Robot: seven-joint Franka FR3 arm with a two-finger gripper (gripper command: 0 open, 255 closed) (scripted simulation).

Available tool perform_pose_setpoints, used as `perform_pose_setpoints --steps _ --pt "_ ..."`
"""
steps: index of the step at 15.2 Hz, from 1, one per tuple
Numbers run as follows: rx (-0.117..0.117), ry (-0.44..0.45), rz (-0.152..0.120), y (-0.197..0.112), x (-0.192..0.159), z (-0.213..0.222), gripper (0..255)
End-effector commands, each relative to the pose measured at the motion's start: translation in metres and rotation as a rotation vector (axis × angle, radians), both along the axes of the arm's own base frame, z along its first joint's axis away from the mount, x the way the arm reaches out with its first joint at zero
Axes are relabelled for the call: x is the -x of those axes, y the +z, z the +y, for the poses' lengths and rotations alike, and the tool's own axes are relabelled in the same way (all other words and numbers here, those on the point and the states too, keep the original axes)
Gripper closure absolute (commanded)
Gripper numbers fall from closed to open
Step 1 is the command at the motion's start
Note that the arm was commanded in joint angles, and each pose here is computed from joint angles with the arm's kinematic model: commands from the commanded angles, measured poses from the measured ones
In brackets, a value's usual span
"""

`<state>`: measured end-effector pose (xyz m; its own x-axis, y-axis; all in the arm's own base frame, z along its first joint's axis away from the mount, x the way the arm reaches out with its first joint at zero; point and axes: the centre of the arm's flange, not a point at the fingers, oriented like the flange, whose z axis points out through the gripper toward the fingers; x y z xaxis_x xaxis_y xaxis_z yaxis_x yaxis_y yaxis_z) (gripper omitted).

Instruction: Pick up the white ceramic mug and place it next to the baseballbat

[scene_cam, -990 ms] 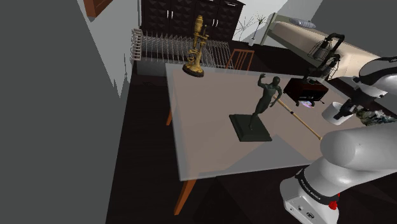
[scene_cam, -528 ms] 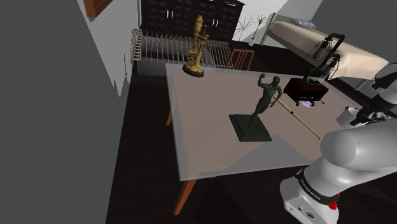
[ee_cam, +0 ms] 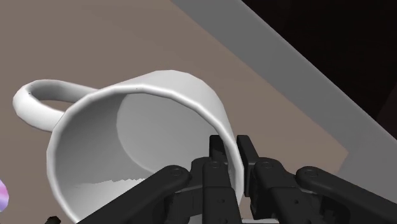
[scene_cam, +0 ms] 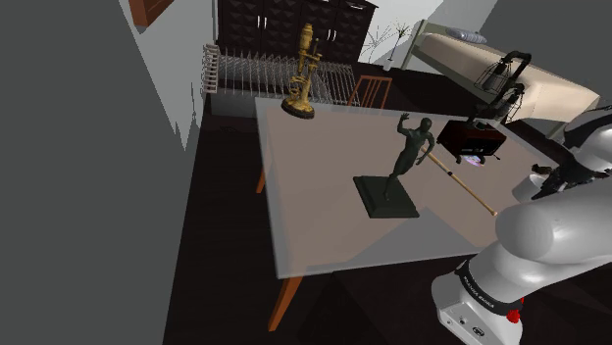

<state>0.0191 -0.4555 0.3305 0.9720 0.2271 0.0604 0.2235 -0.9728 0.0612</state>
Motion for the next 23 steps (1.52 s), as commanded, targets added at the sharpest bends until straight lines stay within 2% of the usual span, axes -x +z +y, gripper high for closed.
perform_pose_setpoints --steps 1,17,23 --pt "0.001 0.0 0.0 -0.01 0.0 0.001 255" --pt "0.001 0.0 0.0 -0.098 0.0 0.001 255" --pt "0.001 0.0 0.0 -0.098 0.0 0.001 255"
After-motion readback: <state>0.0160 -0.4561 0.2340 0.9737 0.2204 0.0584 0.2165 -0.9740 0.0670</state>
